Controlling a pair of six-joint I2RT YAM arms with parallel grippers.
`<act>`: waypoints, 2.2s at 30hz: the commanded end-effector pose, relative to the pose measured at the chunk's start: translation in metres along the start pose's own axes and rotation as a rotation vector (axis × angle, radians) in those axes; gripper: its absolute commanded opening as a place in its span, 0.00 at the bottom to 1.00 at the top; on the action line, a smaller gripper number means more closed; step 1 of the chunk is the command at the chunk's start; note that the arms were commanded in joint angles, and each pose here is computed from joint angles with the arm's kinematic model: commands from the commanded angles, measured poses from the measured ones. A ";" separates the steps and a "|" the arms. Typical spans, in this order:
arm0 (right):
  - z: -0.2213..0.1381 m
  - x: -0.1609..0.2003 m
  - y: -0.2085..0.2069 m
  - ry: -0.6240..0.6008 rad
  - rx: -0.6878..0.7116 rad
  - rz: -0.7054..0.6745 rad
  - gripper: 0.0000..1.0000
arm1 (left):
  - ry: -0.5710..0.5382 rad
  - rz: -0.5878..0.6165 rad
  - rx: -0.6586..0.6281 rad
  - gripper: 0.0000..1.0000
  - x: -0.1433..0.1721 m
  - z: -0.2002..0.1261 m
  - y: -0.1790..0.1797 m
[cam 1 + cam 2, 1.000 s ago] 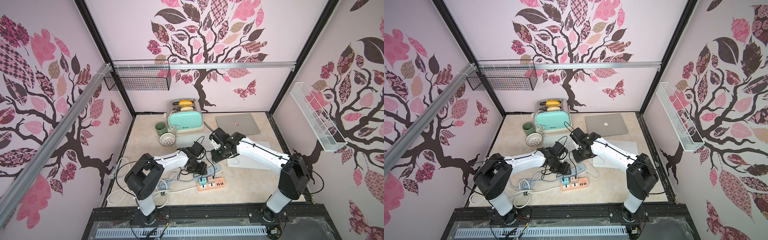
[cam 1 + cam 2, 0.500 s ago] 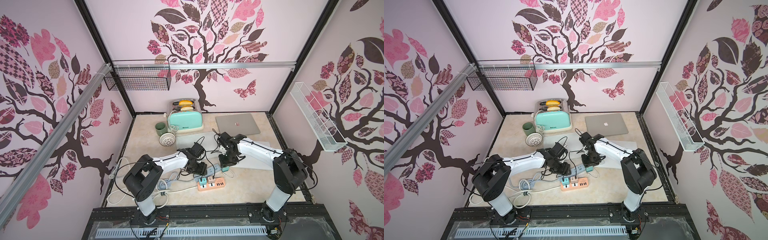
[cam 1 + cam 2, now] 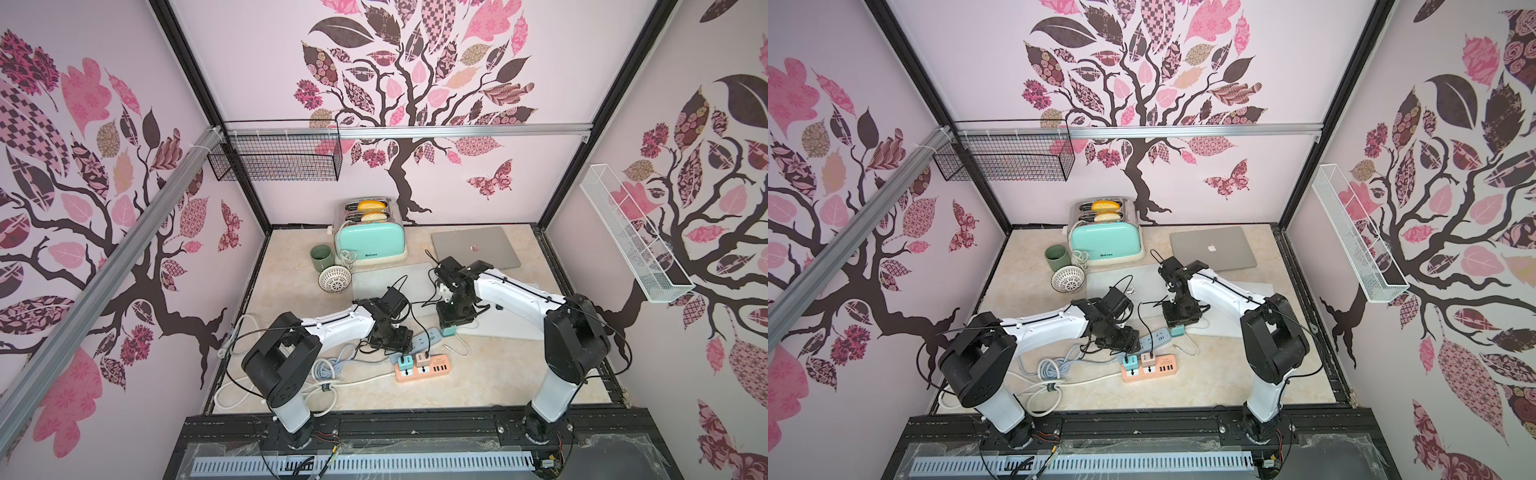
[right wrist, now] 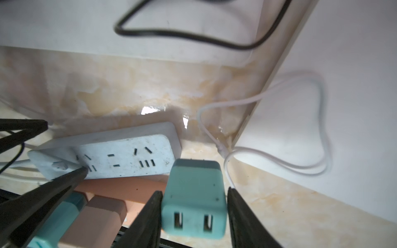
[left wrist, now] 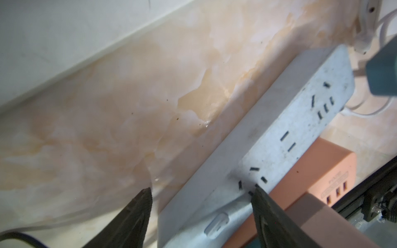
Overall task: Unplug the laptop charger
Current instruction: Place the plug at the center of the board, then pick up the plug from the center of the board.
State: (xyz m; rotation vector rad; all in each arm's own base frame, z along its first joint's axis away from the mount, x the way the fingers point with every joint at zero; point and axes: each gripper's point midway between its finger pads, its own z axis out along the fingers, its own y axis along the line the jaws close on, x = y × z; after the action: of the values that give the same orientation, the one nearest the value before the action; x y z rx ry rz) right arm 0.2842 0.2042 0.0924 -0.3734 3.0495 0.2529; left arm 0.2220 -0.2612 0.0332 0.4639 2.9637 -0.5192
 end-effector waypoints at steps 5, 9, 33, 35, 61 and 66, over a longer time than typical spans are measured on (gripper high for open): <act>-0.025 -0.038 0.001 -0.063 -0.007 0.007 0.63 | -0.003 -0.009 -0.019 0.80 0.012 -0.025 0.006; -0.028 -0.047 -0.005 -0.073 -0.004 0.023 0.64 | -0.024 -0.023 -0.018 0.81 0.009 -0.039 0.011; -0.013 -0.186 -0.016 -0.200 -0.199 0.266 0.75 | -0.199 -0.006 0.020 0.74 -0.085 -0.118 0.005; -0.007 -0.184 -0.016 -0.189 -0.206 0.272 0.74 | -0.192 -0.014 0.018 0.74 -0.082 -0.116 0.009; -0.102 -0.049 0.140 -0.167 -0.504 -0.228 0.76 | -0.071 -0.367 0.035 0.58 0.009 -0.088 0.098; -0.087 -0.044 0.155 -0.113 -0.500 -0.245 0.76 | -0.038 -0.382 0.053 0.56 0.019 -0.072 0.100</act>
State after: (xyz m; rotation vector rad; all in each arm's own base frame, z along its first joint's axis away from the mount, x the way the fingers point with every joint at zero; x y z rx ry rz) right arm 0.2897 0.3373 0.1991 -0.6726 2.7777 0.9441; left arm 0.2298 -0.1379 0.0698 -0.1005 3.0270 -0.5914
